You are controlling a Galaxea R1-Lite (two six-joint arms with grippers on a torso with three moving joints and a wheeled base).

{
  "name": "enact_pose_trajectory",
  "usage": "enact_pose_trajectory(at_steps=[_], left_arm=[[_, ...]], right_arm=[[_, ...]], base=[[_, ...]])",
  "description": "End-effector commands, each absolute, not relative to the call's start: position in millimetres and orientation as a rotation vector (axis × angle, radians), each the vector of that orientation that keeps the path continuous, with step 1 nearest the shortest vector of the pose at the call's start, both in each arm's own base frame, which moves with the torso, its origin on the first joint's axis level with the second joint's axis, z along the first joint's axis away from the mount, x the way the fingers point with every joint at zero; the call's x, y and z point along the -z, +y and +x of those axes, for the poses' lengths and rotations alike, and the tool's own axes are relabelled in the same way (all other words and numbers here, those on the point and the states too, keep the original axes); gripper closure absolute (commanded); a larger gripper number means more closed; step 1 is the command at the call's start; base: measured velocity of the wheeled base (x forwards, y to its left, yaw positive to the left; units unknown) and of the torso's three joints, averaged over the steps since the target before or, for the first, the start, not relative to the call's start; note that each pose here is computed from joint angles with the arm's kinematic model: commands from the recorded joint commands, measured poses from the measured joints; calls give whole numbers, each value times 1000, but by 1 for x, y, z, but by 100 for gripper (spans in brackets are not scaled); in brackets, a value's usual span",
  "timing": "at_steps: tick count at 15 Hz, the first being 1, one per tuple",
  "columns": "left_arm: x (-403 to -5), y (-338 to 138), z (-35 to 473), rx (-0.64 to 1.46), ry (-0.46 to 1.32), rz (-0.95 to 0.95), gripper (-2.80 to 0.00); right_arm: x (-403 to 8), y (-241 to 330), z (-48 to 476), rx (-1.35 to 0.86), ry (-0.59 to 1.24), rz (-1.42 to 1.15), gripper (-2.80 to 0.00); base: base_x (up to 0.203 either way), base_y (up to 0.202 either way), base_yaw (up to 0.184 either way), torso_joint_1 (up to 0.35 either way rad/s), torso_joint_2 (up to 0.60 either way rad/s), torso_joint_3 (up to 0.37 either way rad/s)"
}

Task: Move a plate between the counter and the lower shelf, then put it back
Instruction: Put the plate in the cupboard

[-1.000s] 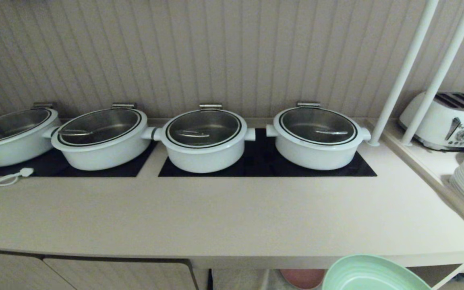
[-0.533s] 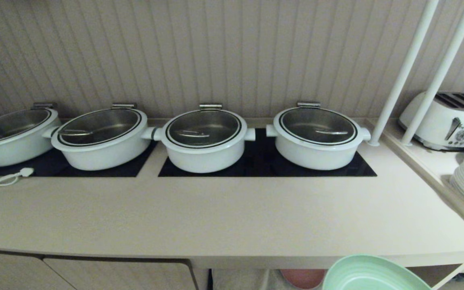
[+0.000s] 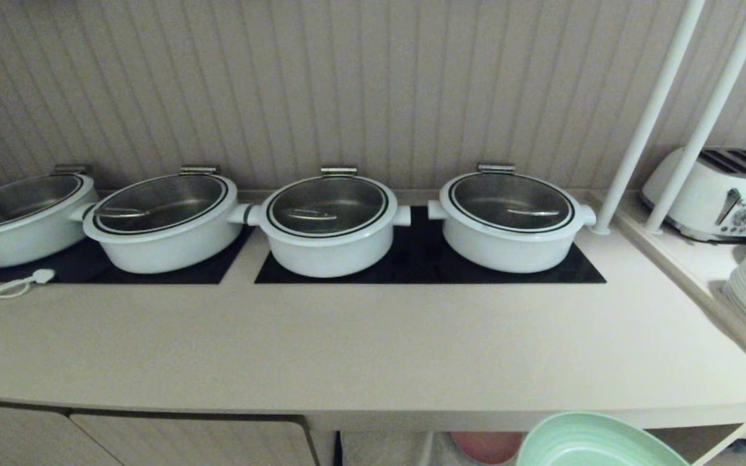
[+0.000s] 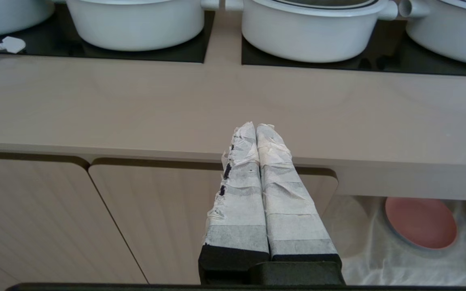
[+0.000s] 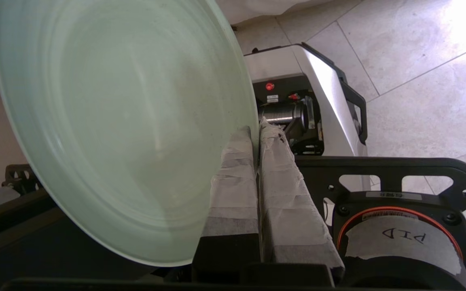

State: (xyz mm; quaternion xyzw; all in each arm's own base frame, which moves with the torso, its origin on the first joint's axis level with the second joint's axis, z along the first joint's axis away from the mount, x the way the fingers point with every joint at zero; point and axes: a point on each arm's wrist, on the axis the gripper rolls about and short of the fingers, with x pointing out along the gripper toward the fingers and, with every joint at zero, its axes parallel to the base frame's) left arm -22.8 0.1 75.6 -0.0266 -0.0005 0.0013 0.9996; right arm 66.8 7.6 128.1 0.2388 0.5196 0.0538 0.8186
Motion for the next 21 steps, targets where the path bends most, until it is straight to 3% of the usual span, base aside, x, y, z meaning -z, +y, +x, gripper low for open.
enact_pose_trajectory(at_steps=[1, 21], left_arm=[[-76, 0, -23, -3, -2, -54, 0], [-76, 0, -23, -3, -2, -54, 0]], right_arm=[[-127, 8, 66, -116, 1116, 512, 0], [-127, 8, 65, -122, 1121, 508, 0]], base=[[0, 0, 0, -66, 149, 71], [0, 0, 0, -88, 190, 96]])
